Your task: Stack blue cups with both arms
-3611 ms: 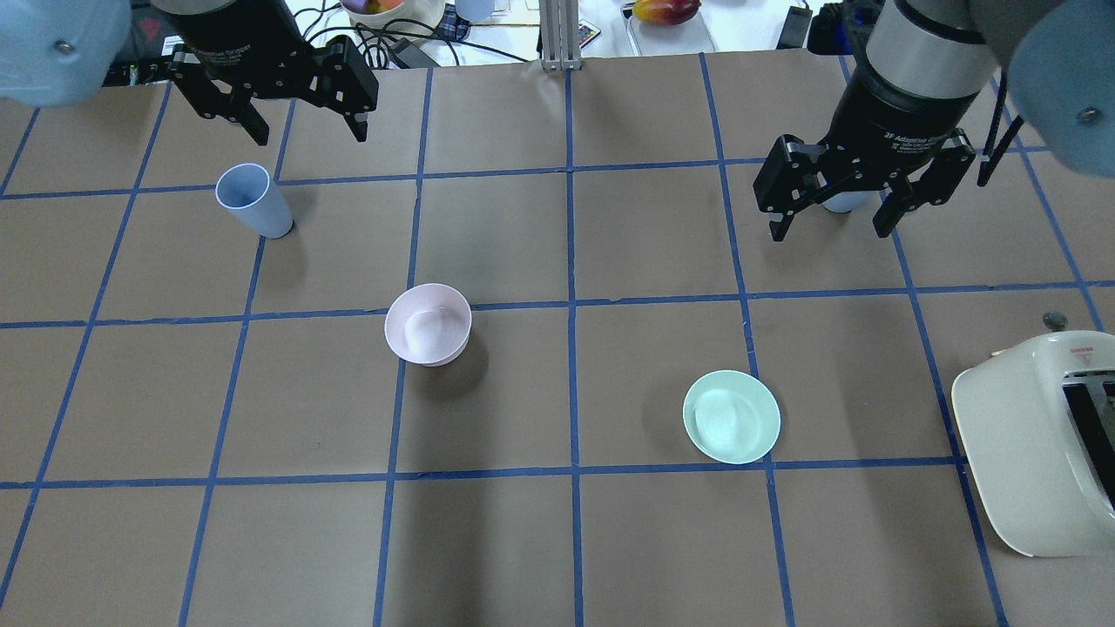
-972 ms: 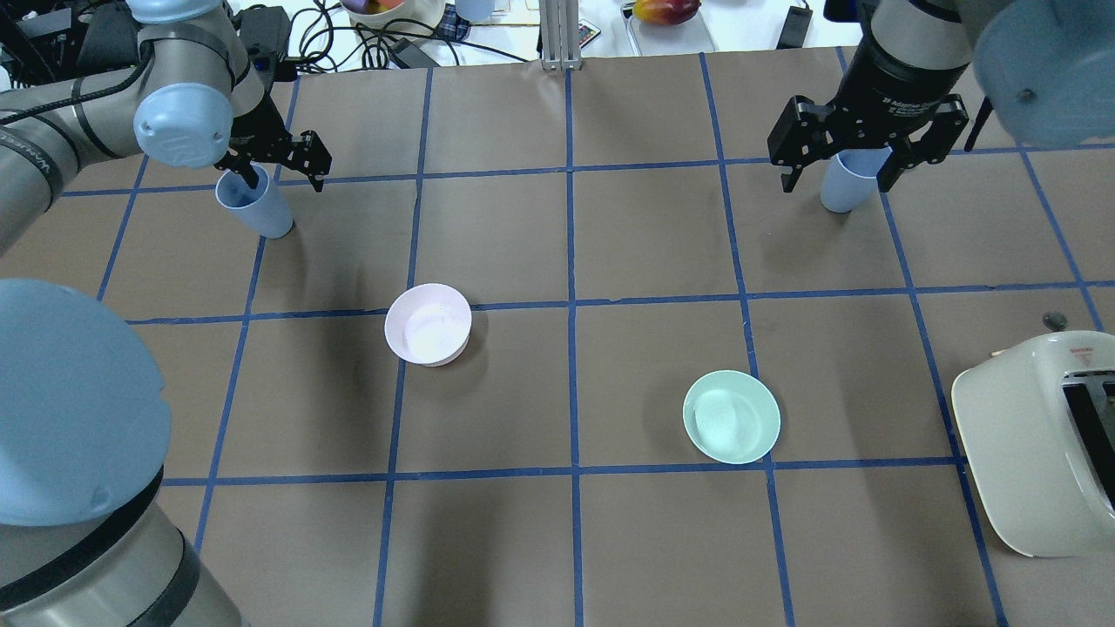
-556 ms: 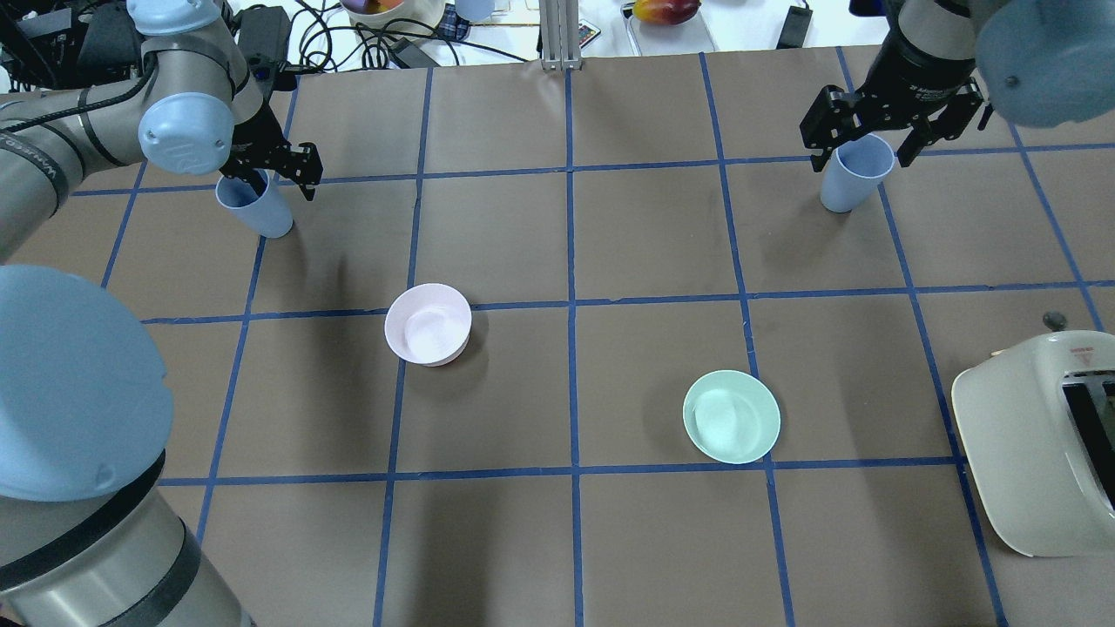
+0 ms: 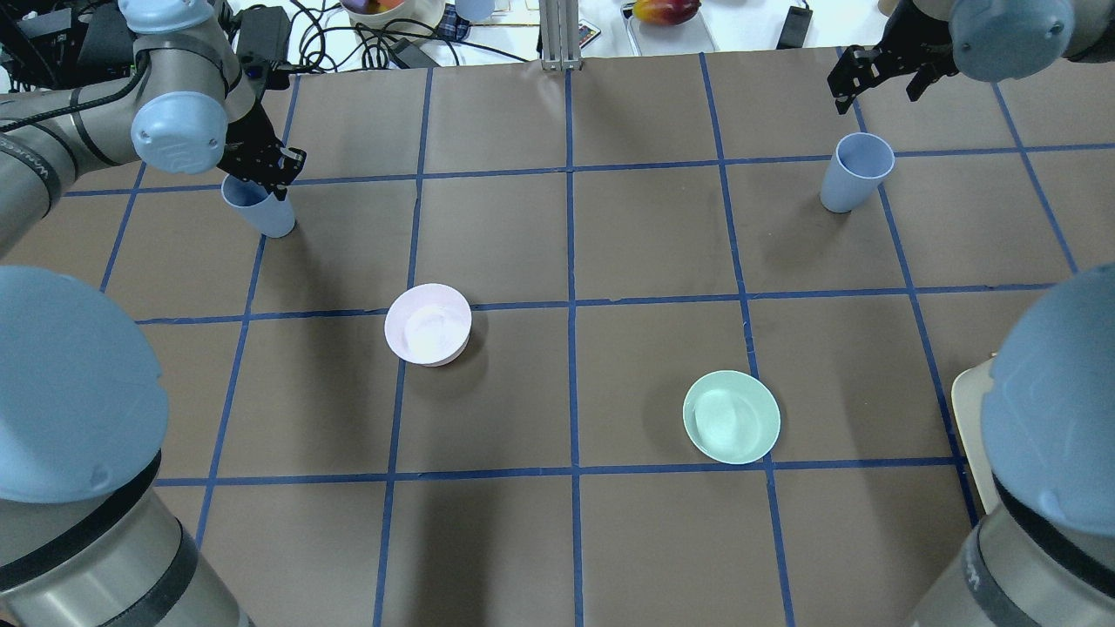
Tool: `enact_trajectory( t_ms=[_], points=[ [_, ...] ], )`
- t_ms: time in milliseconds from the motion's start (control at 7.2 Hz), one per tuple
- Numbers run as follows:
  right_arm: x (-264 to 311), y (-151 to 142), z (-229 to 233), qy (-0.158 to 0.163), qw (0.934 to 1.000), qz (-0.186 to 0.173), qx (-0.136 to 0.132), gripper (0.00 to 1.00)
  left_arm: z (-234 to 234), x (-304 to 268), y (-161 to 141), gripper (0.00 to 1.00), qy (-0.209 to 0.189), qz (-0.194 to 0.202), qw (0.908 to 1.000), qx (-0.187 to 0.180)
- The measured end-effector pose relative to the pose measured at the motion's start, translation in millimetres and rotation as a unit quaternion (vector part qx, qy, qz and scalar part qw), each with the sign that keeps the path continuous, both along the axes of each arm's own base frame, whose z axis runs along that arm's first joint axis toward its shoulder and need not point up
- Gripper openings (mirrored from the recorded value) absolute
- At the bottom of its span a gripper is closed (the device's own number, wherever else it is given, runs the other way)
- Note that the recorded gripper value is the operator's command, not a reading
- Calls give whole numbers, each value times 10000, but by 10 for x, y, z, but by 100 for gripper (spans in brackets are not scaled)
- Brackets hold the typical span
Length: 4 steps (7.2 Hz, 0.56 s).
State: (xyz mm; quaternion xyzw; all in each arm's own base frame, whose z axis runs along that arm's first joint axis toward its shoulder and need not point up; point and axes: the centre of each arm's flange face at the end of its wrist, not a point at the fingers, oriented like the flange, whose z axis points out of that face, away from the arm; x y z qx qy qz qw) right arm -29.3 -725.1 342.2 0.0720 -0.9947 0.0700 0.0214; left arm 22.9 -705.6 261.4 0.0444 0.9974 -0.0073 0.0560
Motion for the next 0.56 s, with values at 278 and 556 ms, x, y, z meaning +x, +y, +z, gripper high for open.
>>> enact_trajectory(
  t_ms=[278, 556],
  points=[
    [-211, -211, -286, -50, 9999, 28, 120, 100, 169, -116, -4, 0, -5, 3, 9999, -128],
    [-323, -186, -461, -96, 9990, 147, 414, 100, 341, -609, 22, 0, 108, 215, 9992, -312]
  ],
)
